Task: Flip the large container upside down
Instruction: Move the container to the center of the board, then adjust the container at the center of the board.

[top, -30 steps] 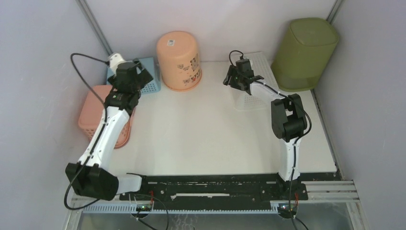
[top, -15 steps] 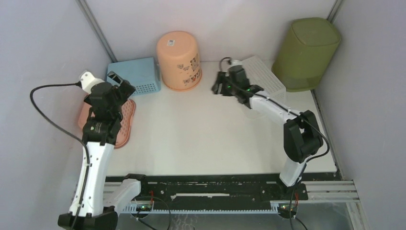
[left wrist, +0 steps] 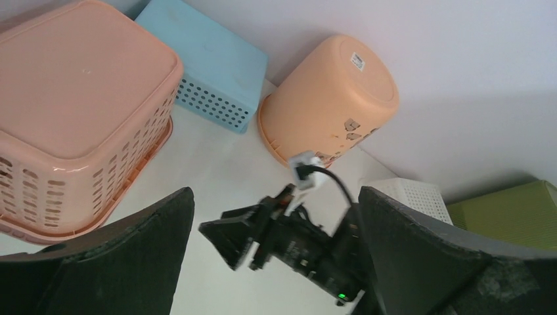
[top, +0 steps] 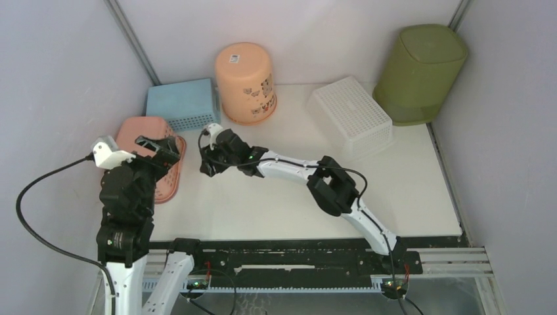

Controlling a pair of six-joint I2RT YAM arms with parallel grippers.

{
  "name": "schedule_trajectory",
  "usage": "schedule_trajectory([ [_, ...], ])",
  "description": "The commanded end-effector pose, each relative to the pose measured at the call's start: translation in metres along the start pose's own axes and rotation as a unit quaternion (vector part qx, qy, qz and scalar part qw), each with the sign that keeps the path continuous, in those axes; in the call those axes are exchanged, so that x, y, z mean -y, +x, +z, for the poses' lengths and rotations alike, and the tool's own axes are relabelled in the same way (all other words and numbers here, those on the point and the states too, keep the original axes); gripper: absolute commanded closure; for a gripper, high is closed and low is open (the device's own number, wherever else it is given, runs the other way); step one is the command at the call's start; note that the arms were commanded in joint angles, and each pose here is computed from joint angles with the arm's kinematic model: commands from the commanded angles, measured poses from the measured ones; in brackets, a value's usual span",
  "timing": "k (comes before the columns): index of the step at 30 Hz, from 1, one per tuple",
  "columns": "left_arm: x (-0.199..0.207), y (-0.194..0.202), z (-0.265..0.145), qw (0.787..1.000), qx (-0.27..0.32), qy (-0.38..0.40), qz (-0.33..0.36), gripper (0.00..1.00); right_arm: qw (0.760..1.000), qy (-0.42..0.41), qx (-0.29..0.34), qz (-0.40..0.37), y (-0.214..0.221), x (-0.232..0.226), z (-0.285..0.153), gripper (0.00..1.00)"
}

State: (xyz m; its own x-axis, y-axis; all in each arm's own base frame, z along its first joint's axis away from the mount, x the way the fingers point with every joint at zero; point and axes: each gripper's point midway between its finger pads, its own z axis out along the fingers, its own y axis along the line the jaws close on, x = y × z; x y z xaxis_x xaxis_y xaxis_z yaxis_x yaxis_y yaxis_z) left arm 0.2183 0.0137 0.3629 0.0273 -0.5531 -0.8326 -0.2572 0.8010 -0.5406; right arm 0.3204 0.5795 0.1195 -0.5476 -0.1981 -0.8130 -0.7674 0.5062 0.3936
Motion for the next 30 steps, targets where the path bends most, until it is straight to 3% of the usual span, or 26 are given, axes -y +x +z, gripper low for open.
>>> schedule_trajectory([
  [1,-0.010,0.013,-0.006,1.000,-0.016,-0.007,0.005,0.00,0.996,-0.043,0.064,-0.049,-0.034,-0.034,0.019,0.41],
  [4,-0.029,0.016,0.002,0.998,-0.005,-0.054,0.018,0.00,0.995,-0.041,0.066,-0.057,-0.025,-0.046,0.030,0.42],
  [9,-0.061,0.031,0.054,0.983,-0.019,-0.172,0.053,0.00,0.999,0.018,0.047,0.014,-0.007,-0.015,0.004,0.43],
  [16,-0.138,-0.018,0.099,0.912,0.011,-0.410,0.020,0.00,0.997,0.035,-0.009,0.068,0.044,0.023,-0.085,0.42],
  [21,-0.172,-0.040,0.135,0.886,0.005,-0.463,0.011,0.00,0.996,0.051,-0.038,0.065,0.057,0.028,-0.113,0.42],
  [28,-0.205,-0.027,0.166,0.878,-0.066,-0.474,0.013,0.00,0.997,0.040,-0.052,0.045,0.059,0.011,-0.119,0.42],
  [30,-0.211,-0.015,0.177,0.888,-0.079,-0.453,-0.008,0.00,0.996,0.040,-0.061,0.045,0.065,0.009,-0.118,0.42],
])
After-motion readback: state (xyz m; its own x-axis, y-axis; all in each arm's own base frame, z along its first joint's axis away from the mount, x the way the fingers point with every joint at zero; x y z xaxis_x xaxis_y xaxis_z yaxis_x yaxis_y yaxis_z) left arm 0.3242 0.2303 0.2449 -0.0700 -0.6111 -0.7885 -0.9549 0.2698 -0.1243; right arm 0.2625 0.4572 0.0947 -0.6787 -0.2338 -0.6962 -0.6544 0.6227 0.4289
